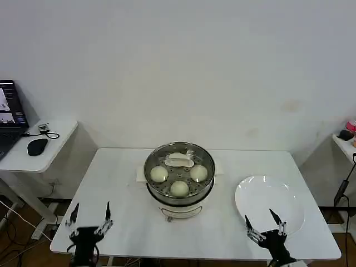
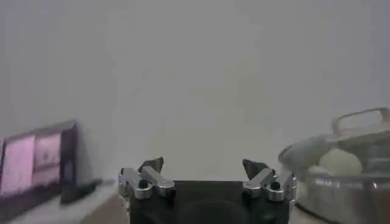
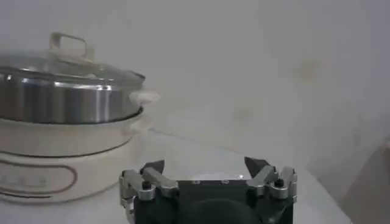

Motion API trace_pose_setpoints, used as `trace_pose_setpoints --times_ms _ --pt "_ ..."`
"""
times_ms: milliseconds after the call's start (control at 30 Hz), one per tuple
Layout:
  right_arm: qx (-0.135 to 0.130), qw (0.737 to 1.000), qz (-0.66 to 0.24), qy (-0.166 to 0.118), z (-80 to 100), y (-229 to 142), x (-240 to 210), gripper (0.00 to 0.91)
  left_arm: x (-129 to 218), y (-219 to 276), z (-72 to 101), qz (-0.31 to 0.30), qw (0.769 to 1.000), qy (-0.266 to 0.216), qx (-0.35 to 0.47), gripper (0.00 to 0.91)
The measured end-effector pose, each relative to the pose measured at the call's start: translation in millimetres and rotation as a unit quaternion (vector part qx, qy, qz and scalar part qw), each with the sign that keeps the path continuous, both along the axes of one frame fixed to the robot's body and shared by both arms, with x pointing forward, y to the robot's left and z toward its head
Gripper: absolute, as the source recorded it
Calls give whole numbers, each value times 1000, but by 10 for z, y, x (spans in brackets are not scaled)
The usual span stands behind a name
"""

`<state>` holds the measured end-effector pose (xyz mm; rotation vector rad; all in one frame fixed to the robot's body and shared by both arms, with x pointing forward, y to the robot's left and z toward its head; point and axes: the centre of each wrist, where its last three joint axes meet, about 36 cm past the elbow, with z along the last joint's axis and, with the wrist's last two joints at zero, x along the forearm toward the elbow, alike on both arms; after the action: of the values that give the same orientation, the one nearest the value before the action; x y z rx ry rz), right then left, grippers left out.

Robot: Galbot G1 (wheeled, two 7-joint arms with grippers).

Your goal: Take steamed baozi put them in steamer then cover it.

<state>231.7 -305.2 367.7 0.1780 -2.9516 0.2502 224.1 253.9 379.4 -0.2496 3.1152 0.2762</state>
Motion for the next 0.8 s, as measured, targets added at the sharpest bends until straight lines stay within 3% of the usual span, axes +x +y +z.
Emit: trace_pose_setpoints --times_ms 333,800 --pt "14 1000 15 14 -8 120 -65 907 -266 78 -150 18 999 24 -23 907" --pt "13 999 26 22 -27 208 -121 907 -395 114 -251 20 999 35 -22 907"
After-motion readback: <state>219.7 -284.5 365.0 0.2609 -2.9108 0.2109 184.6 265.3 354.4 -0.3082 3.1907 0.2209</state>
